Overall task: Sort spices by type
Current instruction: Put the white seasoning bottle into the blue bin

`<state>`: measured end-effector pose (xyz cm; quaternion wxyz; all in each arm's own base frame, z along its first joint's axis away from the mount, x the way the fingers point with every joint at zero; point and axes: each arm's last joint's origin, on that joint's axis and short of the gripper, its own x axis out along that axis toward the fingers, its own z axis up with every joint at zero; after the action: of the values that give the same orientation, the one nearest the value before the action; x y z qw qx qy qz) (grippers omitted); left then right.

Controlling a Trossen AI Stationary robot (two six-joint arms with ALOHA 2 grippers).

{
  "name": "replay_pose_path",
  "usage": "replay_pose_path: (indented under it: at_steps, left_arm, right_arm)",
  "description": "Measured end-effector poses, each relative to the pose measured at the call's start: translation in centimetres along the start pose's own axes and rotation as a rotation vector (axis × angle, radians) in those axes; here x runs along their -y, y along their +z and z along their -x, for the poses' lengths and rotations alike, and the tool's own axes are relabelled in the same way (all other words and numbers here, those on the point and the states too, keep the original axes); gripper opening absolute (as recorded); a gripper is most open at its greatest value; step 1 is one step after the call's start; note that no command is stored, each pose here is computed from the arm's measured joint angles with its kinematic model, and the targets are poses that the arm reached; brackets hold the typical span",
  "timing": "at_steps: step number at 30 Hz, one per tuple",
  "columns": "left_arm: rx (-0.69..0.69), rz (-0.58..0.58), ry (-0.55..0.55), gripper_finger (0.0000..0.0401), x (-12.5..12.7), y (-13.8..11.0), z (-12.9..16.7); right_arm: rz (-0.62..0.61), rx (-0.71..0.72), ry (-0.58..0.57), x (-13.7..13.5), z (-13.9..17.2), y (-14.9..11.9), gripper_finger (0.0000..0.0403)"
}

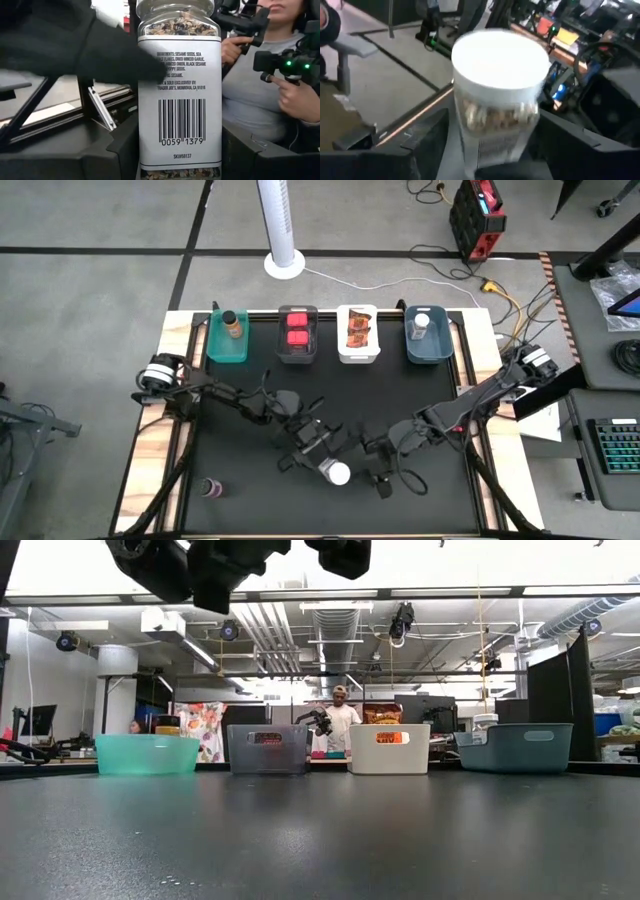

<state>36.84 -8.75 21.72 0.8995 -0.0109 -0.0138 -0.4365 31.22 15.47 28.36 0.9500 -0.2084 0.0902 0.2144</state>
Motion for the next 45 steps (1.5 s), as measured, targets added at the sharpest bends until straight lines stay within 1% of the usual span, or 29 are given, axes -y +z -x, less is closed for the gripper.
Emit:
replay_pose_path:
  at_steps: [4, 9, 10, 13, 15, 26, 30, 31, 33, 35, 38, 39, 41, 43, 45]
  left_arm:
    - [-0.008, -0.003, 0.002, 0.0184, -0.1, -0.3, 0.0]
    - [-0.014, 0.006, 0.002, 0.0184, 0.0, -0.4, 0.0]
    - [-0.013, 0.007, 0.002, 0.0190, 0.0, -0.4, 0.0]
    - [-0.012, 0.004, 0.016, 0.0212, -0.1, -0.4, 0.0]
    - [-0.012, 0.003, 0.024, 0.0216, -0.1, -0.4, 0.0]
    - [-0.017, 0.038, 0.037, 0.0209, -0.5, -0.5, 0.4]
    - [-0.021, 0.041, 0.032, 0.0195, -0.7, -0.5, 0.6]
    - [-0.022, 0.041, 0.030, 0.0190, -0.7, -0.5, 0.6]
    - [-0.024, 0.046, 0.034, 0.0185, -0.8, -0.5, 0.7]
    - [-0.008, 0.051, 0.096, 0.0185, -1.3, -0.2, 0.8]
    - [-0.006, 0.052, 0.125, 0.0196, -1.5, -0.1, 0.9]
    - [-0.004, 0.060, 0.129, 0.0198, -1.6, 0.0, 0.8]
    - [-0.005, 0.061, 0.100, 0.0199, -1.6, 0.0, 0.9]
    - [-0.010, 0.065, 0.087, 0.0197, -1.6, 0.0, 0.9]
    - [-0.016, 0.067, 0.049, 0.0192, -1.5, -0.1, 0.9]
  right_arm:
    - [0.017, 0.016, 0.003, 0.0, -0.2, 0.0, 0.0252]
    - [0.033, 0.039, 0.028, 0.1, -0.2, 0.1, 0.0197]
    - [0.036, 0.040, 0.029, 0.1, -0.2, 0.1, 0.0190]
    - [0.033, 0.037, 0.025, 0.2, -0.2, 0.1, 0.0190]
    - [0.032, 0.037, 0.025, 0.2, -0.2, 0.1, 0.0190]
    - [0.016, 0.024, 0.022, 0.5, -0.1, -0.1, 0.0190]
    - [-0.014, 0.015, 0.023, 0.8, -0.4, -0.4, 0.0190]
    - [-0.013, 0.011, 0.023, 0.8, -0.5, -0.5, 0.0195]
    - [-0.008, 0.004, 0.023, 0.7, -0.8, -0.8, 0.0221]
    - [0.001, -0.007, 0.008, 0.8, -1.1, -1.2, 0.0255]
    - [0.015, -0.007, -0.005, 0.9, -1.6, -1.5, 0.0290]
    - [0.024, 0.002, -0.005, 0.9, -1.6, -1.4, 0.0294]
    - [0.033, 0.001, 0.003, 0.9, -1.7, -1.5, 0.0293]
    - [0.034, -0.008, 0.010, 0.8, -1.8, -1.7, 0.0284]
    - [0.037, 0.000, 0.023, 0.9, -1.8, -1.7, 0.0268]
